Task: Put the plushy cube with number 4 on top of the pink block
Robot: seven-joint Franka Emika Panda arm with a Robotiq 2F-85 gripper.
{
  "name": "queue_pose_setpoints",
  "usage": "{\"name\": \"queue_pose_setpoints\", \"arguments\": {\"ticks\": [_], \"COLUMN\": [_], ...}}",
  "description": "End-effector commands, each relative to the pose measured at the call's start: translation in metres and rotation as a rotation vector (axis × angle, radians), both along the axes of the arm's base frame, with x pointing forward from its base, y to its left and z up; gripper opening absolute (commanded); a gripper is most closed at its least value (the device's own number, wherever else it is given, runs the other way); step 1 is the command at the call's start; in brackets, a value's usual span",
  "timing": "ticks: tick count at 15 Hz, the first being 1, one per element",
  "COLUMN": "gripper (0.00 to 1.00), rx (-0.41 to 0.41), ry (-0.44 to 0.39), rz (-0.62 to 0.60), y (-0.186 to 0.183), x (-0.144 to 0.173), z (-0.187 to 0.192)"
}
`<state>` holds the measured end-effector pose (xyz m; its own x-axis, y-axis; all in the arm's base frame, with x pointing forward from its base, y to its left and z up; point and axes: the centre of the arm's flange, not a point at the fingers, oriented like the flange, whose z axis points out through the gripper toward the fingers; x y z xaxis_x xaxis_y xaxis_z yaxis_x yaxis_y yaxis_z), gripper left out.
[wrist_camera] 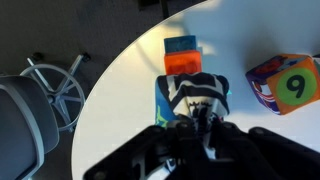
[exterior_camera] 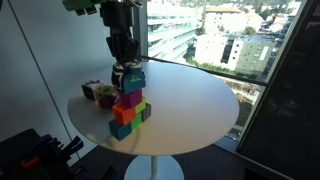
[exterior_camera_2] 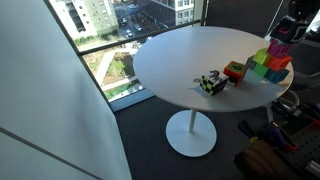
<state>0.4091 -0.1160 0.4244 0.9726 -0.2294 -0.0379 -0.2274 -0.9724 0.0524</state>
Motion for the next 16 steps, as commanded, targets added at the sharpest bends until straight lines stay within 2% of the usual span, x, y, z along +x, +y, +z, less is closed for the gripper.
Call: {"name": "queue_pose_setpoints", "arguments": {"ticks": [1,8,10,11,13,16], "gripper": [0.07,0.07,0.45,0.51,0.69,0.91], "rx": [0.002,0.005,0.006,0.007,0.006,0.006], "ry": [-0.011,-0.001,0.0,0.0,-0.001,-0.001], "rz": [0.017,0.013,0.013,0.013,0.014,0.014], "y": [-0.0068,-0.0084,-0.0086,-0.0087,-0.0088,-0.0085], "x": [0.0007,0.0009,0.0008,0.0008,0.0006,0.0009], "z": [-0.002,-0.0058,-0.0059,-0.0057,-0.0051,-0.0043]}}
